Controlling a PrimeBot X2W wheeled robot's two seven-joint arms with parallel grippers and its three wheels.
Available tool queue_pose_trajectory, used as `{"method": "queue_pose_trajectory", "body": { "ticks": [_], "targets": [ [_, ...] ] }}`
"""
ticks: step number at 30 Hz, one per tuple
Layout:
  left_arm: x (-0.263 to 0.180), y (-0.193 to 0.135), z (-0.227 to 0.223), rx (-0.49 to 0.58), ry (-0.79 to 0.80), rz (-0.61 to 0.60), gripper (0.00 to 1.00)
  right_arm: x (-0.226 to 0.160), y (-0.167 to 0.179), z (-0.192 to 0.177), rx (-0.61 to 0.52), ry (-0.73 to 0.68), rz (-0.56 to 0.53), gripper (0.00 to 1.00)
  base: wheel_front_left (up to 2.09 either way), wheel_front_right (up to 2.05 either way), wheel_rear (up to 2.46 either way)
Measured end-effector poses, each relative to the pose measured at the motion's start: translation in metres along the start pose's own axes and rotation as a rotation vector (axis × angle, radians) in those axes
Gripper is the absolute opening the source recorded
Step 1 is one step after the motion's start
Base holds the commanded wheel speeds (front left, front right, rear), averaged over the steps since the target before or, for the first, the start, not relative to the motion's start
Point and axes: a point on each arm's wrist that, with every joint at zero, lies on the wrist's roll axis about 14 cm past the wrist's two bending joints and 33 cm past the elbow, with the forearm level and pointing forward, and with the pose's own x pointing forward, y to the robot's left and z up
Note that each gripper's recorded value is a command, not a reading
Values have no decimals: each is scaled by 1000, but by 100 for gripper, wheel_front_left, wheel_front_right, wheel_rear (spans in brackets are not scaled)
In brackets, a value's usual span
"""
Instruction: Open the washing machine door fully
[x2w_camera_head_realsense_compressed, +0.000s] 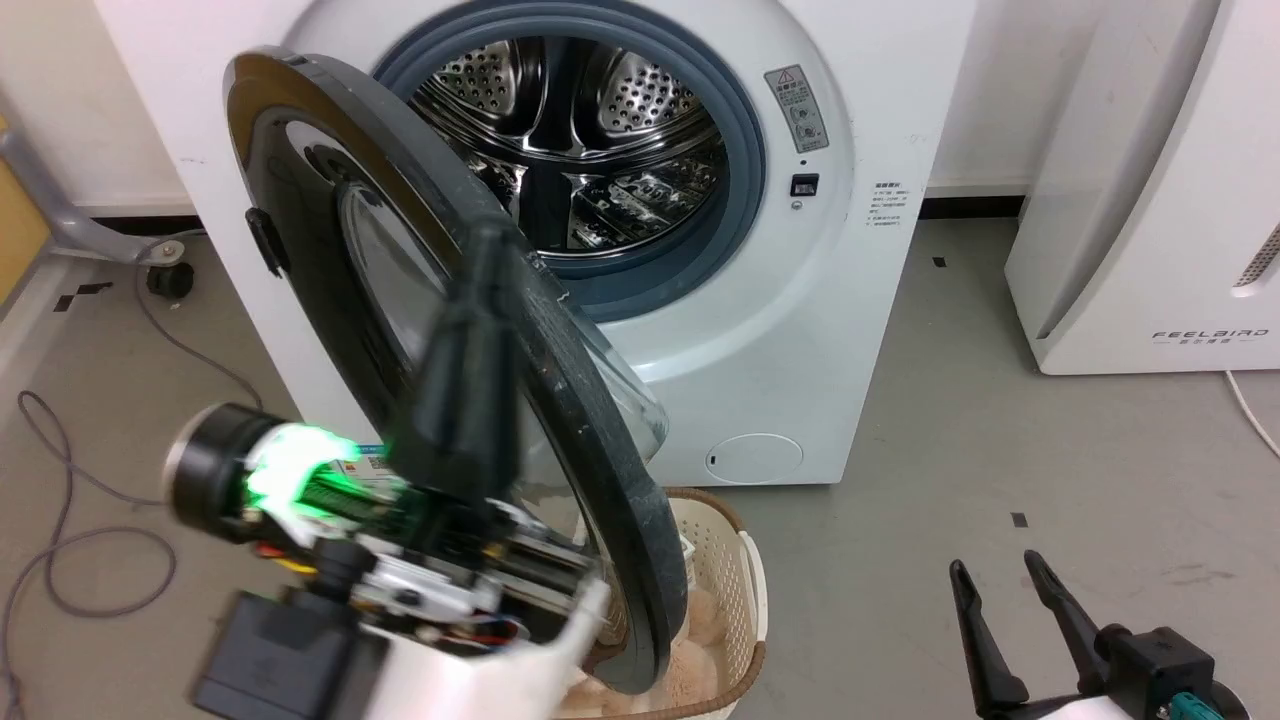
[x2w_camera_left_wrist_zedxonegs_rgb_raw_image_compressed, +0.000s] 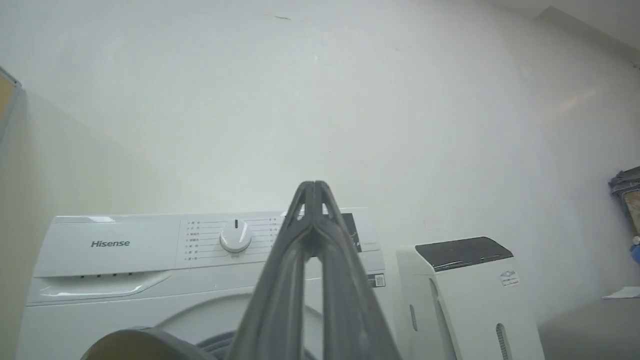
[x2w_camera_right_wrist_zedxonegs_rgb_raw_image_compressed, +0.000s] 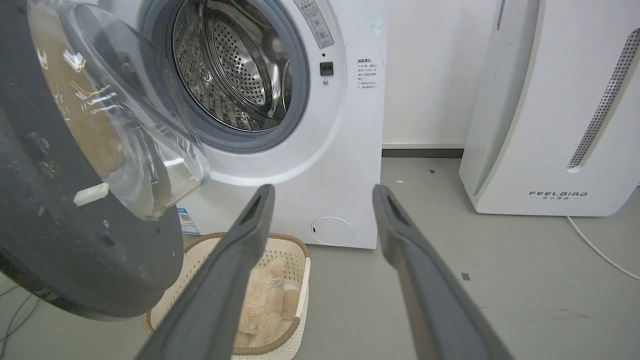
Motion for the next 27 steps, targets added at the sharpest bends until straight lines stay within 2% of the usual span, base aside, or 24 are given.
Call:
{"method": "queue_pose_trajectory", "body": {
  "ticks": [8,13,16,21,27],
  "targets": [
    [-7,-70,-2,-190,27,-207,0,-4,-2,-2,10,2,-9,100,0,0,0],
    [-32,-112,-31,-320,204,-312,0,-4,-2,-4,18,8,-11,100,0,0,0],
    [-54,-126,-54,-373,339,-318,0,-5,-1,-5,24,11,-8,100,0,0,0],
    [-97,-127,-101,-362,582,-271,0,-7,0,-7,33,17,-8,100,0,0,0],
    [-137,-129,-139,-342,752,-261,0,-8,2,-11,39,30,-5,100,0,0,0]
  ]
}}
